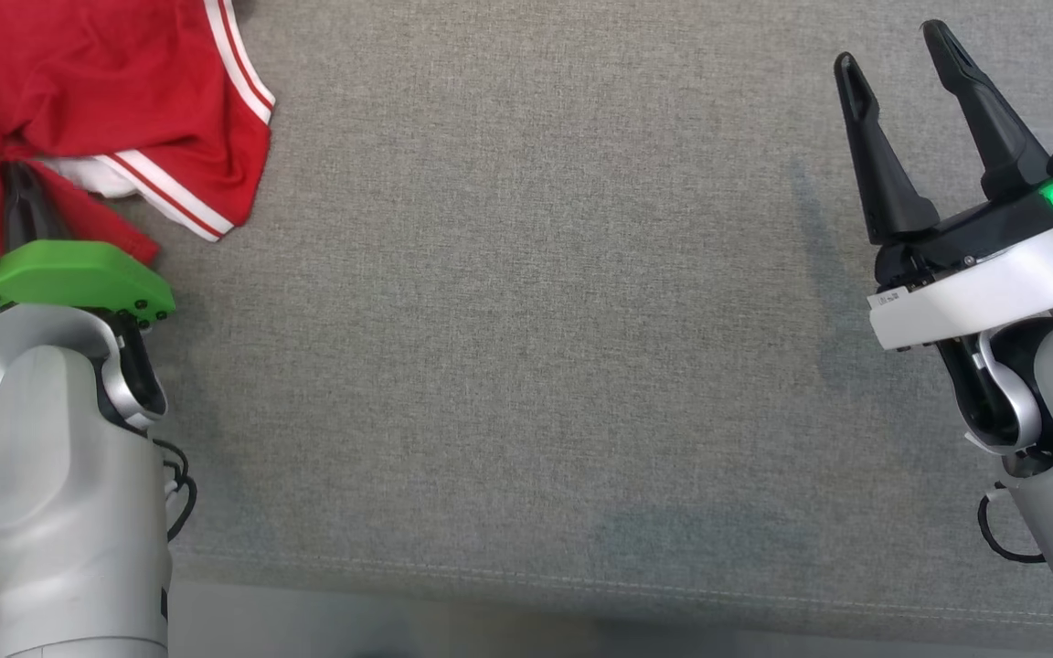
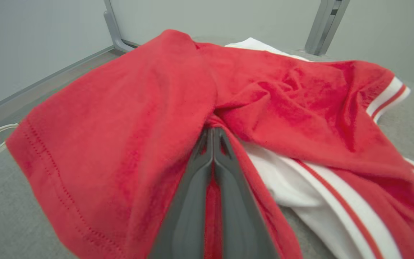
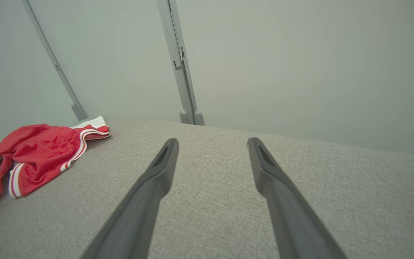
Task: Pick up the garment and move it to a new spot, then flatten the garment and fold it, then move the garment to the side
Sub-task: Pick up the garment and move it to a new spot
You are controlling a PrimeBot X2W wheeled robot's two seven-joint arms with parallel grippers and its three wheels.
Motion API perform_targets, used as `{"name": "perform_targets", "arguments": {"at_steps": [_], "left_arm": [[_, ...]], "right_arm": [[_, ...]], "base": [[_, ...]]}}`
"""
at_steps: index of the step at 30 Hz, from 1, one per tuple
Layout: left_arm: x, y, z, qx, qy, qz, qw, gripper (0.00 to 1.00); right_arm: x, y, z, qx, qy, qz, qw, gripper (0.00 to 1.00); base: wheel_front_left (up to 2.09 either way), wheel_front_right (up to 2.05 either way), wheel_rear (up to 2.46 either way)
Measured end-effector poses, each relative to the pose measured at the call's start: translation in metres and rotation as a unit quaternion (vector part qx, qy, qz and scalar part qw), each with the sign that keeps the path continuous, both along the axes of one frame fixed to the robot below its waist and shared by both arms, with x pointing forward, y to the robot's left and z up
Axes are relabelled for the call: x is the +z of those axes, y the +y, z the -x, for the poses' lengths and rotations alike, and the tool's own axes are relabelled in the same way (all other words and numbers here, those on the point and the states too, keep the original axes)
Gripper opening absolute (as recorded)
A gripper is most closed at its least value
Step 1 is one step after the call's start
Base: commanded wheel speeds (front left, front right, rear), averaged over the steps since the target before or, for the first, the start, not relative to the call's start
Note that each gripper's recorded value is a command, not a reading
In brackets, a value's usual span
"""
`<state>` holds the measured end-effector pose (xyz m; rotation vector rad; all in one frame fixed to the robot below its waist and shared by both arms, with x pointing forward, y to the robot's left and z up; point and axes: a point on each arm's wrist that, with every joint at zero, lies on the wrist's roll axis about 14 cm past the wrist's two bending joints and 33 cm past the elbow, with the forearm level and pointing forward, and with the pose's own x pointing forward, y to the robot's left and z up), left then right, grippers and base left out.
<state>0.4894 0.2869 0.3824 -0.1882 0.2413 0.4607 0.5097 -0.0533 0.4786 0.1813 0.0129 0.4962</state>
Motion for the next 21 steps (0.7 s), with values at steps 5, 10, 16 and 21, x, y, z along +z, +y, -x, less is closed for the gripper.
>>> {"name": "perform_targets", "arguments": {"at_steps": [5,10,16,21], "left_arm": [[0.030,-0.010,-0.017,-0.022,-0.044,-0.008,0.999,0.00],[0.059,-0.022,-0.028,-0.046,-0.088,-0.015,0.995,0.00],[0.098,-0.040,-0.037,-0.082,-0.142,-0.020,0.986,0.00],[0.133,-0.058,-0.041,-0.114,-0.188,-0.025,0.975,0.00]], "right_arm": [[0.003,-0.001,0.000,-0.003,-0.005,0.000,1.000,1.00],[0.009,0.000,0.003,-0.003,-0.010,-0.005,1.000,1.00],[0.018,0.002,0.007,0.000,-0.019,-0.007,1.000,1.00],[0.027,0.002,0.012,-0.005,-0.030,-0.014,0.999,1.00]], "base": [[0.00,0.00,0.00],[0.00,0.00,0.00],[0.00,0.00,0.00],[0.00,0.00,0.00]]}}
